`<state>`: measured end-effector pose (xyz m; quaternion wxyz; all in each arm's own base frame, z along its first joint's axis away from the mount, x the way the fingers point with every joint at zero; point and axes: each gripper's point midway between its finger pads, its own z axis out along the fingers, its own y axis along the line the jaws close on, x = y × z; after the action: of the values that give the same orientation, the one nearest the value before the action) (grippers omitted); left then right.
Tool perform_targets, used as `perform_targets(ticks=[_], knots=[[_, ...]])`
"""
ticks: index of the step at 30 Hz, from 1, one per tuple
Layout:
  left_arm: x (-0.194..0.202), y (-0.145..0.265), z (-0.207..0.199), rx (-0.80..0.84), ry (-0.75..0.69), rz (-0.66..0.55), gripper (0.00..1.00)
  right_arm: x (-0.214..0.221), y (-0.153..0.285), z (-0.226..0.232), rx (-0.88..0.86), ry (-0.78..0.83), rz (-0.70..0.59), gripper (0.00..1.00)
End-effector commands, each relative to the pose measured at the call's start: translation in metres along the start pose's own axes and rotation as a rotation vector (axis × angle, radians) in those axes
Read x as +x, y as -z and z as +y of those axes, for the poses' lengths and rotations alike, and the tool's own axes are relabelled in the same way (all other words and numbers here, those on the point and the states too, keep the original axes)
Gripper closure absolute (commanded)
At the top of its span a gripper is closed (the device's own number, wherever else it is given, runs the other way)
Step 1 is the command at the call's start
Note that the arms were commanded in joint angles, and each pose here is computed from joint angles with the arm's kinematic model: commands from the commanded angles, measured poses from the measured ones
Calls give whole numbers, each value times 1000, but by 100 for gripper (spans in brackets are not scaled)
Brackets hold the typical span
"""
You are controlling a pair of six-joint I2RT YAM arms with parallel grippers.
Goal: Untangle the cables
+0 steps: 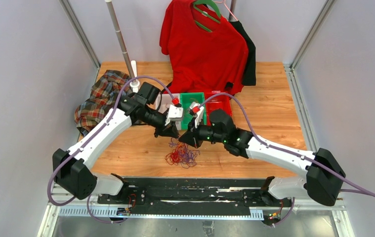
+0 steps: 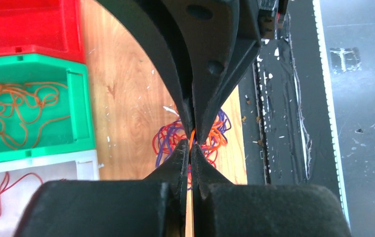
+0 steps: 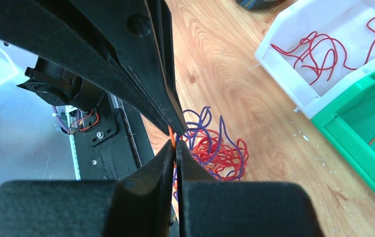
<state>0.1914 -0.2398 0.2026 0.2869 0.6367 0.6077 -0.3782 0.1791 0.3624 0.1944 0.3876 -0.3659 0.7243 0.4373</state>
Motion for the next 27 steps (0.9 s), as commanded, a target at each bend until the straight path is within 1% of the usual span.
perform_targets(ticks=[1, 4, 6, 9, 11, 14, 18, 27], knots=[[-17, 16, 2, -83, -56, -6, 99, -4, 7, 2, 21, 7, -49, 90], [-21, 21, 7, -141, -15, -6, 99, -3, 12, -7, 80, 11, -70, 65], [-25, 24, 8, -163, 17, -11, 99, -7, 19, -15, 142, 16, -115, 48], [-31, 27, 7, -189, 80, -34, 99, -21, 30, -24, 230, 21, -235, 35], [-37, 30, 8, -219, 109, -53, 99, -33, 35, -23, 259, 34, -303, 32], [-46, 37, 8, -254, 138, -80, 99, -47, 35, -15, 273, 67, -350, 31], [-61, 46, 5, -277, 160, -114, 99, -57, 23, -10, 259, 80, -359, 30], [-94, 66, -20, -256, 118, -201, 99, -77, 0, -20, 304, 88, -417, 30]])
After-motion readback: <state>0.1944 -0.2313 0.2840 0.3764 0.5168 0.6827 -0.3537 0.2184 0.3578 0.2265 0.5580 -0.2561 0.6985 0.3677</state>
